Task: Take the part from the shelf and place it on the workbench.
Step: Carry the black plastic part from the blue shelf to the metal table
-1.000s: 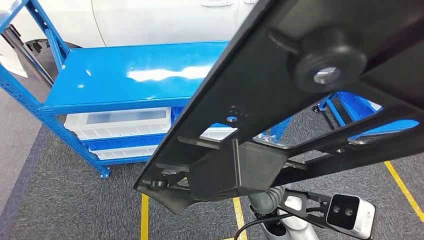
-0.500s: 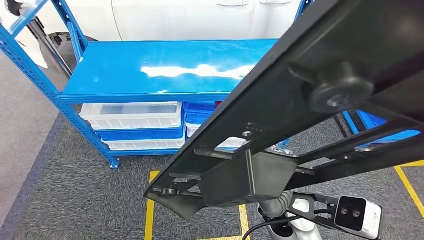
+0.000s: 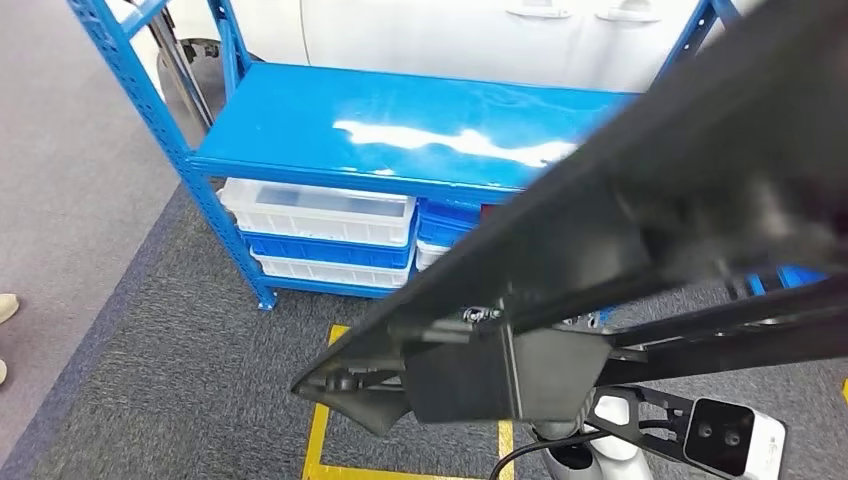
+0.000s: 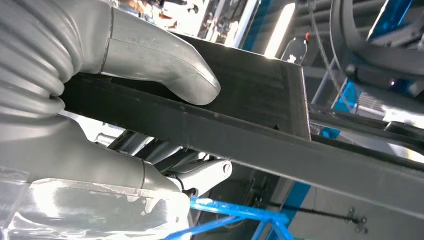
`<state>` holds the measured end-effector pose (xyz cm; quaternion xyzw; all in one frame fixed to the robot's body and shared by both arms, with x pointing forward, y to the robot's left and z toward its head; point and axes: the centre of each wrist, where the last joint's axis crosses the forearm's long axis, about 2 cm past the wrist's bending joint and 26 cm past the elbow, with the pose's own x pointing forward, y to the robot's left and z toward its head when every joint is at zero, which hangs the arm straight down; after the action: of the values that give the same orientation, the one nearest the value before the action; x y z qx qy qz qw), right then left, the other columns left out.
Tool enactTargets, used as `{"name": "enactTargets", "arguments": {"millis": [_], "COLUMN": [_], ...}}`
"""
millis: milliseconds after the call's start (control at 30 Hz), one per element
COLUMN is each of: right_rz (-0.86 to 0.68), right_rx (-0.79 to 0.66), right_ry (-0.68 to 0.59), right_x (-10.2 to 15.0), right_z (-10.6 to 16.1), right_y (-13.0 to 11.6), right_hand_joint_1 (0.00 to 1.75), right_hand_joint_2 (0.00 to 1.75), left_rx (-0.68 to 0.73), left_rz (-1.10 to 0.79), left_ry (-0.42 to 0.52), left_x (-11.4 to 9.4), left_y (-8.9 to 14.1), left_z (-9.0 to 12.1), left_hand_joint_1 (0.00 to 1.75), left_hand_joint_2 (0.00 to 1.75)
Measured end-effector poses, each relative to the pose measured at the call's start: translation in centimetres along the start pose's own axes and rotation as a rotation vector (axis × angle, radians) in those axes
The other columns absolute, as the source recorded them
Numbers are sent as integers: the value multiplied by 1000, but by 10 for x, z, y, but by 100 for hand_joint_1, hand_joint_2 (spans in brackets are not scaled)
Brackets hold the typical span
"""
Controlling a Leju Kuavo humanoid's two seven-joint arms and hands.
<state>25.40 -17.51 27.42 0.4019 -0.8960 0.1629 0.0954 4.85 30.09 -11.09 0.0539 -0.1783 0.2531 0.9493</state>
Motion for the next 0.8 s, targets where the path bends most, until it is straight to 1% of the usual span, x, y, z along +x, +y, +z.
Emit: {"name": "enactTargets", "arguments": {"millis": [167,400,800], "right_rz": [41,58,-13], "right_rx": [-34,-38,-5], "right_ry": [-9,-12,-31], "right_x": [1,6,8], "right_z": [-3,-3,-3], "right_y": [-6,-1,3], "right_hand_joint_1": [175,175,175], "right_hand_joint_2": [175,175,175], "left_rx": [-5,-14,1], "left_rz": [-25,-49,-56], "left_ry": [8,-10,-46], "left_x": [5,7,10], "left_y": [0,3,14], "left_z": [-1,-2,-3], "left_hand_joint_1": [0,0,0], "left_hand_joint_2": [0,0,0]}}
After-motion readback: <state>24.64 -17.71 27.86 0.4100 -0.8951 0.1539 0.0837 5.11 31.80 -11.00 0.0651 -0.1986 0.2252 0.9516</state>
